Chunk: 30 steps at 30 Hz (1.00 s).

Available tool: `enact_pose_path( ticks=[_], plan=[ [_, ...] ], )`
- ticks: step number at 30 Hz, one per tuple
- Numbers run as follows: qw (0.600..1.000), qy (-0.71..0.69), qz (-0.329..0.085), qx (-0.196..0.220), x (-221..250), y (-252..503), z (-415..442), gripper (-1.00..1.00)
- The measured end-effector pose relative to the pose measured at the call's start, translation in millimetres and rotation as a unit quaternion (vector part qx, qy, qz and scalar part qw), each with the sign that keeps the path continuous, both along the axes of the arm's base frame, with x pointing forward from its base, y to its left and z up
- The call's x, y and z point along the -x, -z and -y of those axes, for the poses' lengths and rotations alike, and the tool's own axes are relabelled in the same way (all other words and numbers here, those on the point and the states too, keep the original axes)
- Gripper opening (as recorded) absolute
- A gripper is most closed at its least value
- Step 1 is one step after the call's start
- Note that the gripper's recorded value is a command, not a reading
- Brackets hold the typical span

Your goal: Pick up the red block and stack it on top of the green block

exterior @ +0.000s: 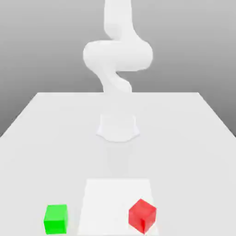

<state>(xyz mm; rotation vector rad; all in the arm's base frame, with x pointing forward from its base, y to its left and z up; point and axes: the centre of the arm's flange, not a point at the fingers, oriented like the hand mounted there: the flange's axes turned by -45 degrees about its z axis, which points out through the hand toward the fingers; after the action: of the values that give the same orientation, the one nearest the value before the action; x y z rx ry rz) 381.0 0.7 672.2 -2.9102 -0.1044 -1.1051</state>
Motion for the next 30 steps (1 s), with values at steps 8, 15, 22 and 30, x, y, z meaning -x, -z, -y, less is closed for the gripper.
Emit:
enact_pose_path(
  ticks=[8,15,22,30],
  plan=[
    [0.985,-0.128,-0.113,0.029,-83,145,-21,0.0],
    [0.95,-0.227,-0.201,0.071,-110,280,-47,0.0],
    [0.896,-0.319,-0.282,0.128,-98,409,-63,0.0],
    [0.865,-0.356,-0.317,0.159,-85,521,-61,-1.0]
  ],
)
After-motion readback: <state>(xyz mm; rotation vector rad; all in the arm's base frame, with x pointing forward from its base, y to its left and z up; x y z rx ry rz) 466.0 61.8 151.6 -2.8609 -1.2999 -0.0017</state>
